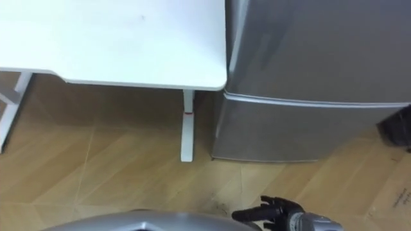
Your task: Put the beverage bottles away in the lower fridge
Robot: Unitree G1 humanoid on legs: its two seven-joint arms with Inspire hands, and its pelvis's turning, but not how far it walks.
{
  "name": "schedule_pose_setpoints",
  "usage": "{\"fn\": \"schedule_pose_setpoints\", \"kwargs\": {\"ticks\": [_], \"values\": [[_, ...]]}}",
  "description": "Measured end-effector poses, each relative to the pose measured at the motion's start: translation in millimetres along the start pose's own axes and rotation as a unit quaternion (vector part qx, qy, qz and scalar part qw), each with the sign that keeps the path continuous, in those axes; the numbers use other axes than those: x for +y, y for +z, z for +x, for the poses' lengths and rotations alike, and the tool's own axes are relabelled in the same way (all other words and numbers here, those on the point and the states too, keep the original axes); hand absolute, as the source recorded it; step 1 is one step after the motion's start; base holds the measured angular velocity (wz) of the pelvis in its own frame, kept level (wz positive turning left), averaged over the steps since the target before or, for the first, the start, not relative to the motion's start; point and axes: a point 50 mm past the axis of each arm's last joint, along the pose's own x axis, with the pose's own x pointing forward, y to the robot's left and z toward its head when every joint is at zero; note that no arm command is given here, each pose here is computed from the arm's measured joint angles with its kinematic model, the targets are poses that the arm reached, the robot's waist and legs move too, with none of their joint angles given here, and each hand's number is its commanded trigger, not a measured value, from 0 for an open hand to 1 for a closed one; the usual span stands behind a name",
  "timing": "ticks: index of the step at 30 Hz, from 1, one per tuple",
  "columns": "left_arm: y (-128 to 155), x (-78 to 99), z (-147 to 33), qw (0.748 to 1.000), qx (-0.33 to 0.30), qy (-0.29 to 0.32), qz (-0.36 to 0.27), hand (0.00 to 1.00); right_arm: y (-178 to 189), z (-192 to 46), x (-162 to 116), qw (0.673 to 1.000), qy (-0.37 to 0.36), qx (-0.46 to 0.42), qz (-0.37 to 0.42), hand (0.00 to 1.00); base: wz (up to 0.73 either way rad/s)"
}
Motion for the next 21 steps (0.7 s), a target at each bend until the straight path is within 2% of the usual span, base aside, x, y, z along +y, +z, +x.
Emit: {"fn": "schedule_pose_setpoints", "kwargs": {"ticks": [2,8,12,21], "values": [[1.1,-3.2,-0.3,1.0,0.001,-0.003,-0.003,0.0,-7.2,-0.7,-2.5,0.999,-0.003,0.002,0.042,0.0,0.39],[0.3,-1.0,-0.1,1.0,0.003,0.003,-0.009,0.0,-16.4,-1.2,-4.4,0.996,-0.01,0.003,0.089,0.0,0.06],[-1.2,-0.3,0.1,1.0,0.006,0.008,-0.014,0.0,-17.8,-1.4,-4.6,0.996,-0.01,0.005,0.087,0.0,-0.02],[-7.8,-10.8,-1.1,1.0,0.014,-0.009,-0.023,0.0,-20.8,-1.0,-3.4,0.996,-0.009,0.012,0.084,0.0,0.02]]}}
